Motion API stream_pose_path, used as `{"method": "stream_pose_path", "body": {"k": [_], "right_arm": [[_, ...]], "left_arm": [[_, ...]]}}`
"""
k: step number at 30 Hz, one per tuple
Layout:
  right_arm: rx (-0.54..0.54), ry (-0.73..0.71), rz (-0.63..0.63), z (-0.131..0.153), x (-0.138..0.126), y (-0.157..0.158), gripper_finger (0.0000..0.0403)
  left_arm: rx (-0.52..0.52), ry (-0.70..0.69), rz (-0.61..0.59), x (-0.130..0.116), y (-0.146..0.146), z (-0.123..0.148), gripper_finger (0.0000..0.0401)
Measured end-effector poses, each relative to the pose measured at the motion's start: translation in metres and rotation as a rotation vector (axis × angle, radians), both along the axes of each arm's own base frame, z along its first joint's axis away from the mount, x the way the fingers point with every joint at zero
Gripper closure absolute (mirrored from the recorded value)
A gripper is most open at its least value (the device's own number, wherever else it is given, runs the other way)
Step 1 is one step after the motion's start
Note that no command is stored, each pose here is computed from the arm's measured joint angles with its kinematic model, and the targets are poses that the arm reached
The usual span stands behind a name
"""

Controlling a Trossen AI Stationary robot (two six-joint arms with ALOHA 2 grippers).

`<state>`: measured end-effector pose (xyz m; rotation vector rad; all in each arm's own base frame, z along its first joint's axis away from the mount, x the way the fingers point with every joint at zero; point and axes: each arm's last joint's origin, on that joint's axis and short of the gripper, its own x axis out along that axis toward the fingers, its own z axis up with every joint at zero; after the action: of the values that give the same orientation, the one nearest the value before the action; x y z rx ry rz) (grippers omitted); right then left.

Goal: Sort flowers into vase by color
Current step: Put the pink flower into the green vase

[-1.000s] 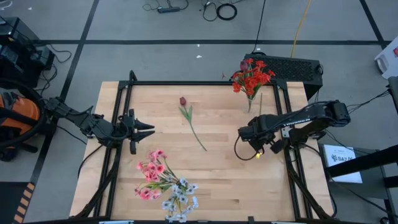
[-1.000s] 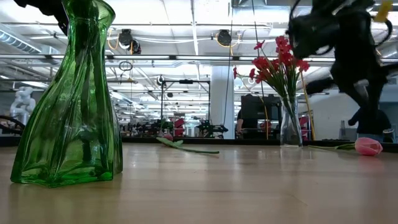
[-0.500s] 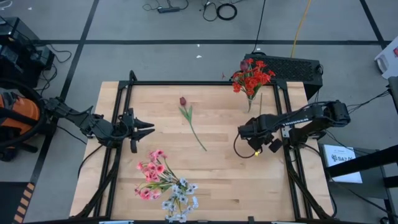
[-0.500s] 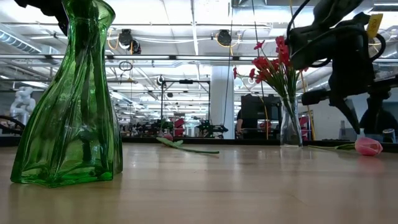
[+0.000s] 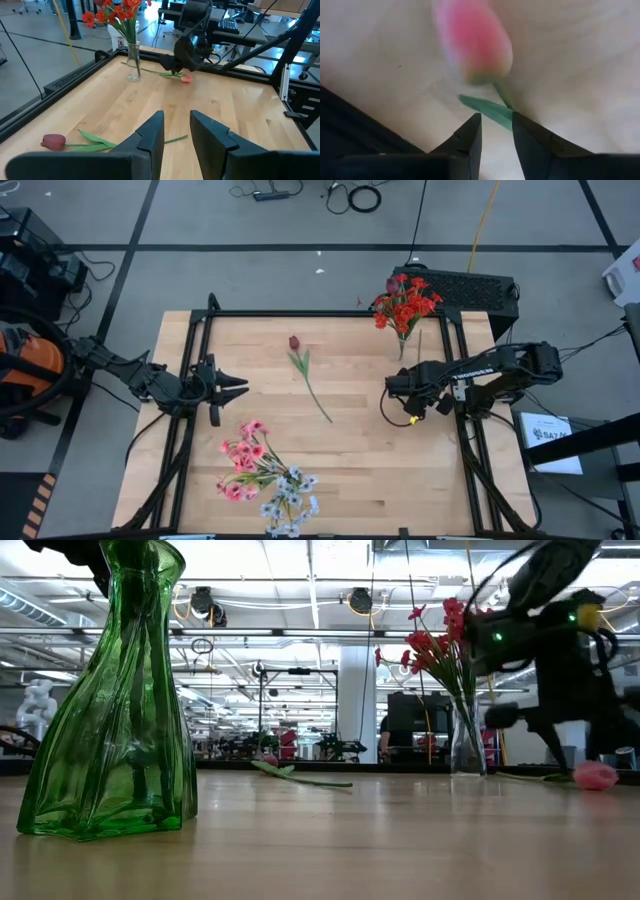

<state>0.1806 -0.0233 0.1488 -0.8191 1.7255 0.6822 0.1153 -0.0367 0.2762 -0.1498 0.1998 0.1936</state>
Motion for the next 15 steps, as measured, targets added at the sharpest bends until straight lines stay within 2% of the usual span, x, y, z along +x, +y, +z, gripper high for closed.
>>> {"method": "stream_pose_path", "body": {"k": [3, 10, 13, 15], "right_arm": [[-0.002, 0.003, 0.004, -0.012, -0.007, 0.001, 0.0307], [-0.030, -0.116, -0.113, -0.020, -0.003, 0.002, 0.0329], [0.030, -0.164, -0.159, -0.016, 0.004, 0.005, 0.0356], [0.103, -0.220, -0.231, -0.013, 0.011, 0.007, 0.0382]], "left_arm": [[-0.001, 0.000, -0.002, 0.000, 0.000, 0.000, 0.0301], [-0.003, -0.002, -0.004, 0.000, 0.000, 0.000, 0.0301], [-0.002, -0.003, -0.004, 0.000, 0.000, 0.000, 0.0301], [-0.002, -0.003, -0.003, 0.000, 0.000, 0.000, 0.0301]]}}
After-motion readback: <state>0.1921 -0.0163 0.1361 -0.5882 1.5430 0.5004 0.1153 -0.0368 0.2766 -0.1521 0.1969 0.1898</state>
